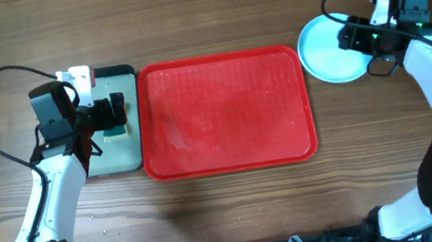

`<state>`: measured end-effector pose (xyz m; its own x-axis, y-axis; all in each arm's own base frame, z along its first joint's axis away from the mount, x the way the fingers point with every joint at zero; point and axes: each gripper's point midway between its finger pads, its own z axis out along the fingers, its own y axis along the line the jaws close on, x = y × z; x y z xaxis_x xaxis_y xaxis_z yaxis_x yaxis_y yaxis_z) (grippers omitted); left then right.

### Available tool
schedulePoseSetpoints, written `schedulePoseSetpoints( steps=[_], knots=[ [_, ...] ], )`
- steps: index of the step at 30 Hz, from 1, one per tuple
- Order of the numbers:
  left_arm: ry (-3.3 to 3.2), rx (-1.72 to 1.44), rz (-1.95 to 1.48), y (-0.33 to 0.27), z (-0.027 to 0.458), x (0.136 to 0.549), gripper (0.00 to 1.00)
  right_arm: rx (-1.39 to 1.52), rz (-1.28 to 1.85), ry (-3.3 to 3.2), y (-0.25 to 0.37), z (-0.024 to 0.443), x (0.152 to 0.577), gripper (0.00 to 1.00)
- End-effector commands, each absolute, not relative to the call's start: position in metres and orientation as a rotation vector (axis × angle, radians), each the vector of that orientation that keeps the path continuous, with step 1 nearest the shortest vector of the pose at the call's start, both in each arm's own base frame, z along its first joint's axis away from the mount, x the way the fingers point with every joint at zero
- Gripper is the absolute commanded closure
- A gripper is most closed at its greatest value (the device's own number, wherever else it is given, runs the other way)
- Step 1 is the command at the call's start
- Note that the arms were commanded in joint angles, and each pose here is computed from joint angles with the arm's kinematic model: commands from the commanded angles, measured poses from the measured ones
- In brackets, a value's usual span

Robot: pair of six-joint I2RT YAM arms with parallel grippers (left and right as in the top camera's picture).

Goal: Clean dirty plates on tray and stack at the side
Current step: 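Release the plate and withdraw the right gripper over the red tray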

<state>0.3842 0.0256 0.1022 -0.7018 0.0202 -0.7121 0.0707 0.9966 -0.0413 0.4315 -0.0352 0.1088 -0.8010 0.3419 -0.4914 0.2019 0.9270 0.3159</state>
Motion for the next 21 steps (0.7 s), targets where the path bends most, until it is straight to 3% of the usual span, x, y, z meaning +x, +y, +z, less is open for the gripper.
schedulePoseSetpoints(
  steps=[1, 4, 10, 21],
  knots=[
    [2.324, 0.072, -0.085, 0.024, 0.111, 0.389, 0.00, 0.111, 0.715, 2.473, 0.054, 0.140, 0.431, 0.18],
    [2.324, 0.072, -0.085, 0.024, 0.111, 0.389, 0.00, -0.042, 0.773, 2.527, 0.110, 0.132, 0.416, 0.01],
    [2.324, 0.071, -0.085, 0.024, 0.111, 0.389, 0.00, -0.259, 0.794, 2.563, 0.179, 0.126, 0.390, 0.00],
    [2.324, 0.072, -0.085, 0.024, 0.111, 0.389, 0.00, -0.264, 0.795, 2.563, 0.180, 0.126, 0.390, 0.00]
  ],
)
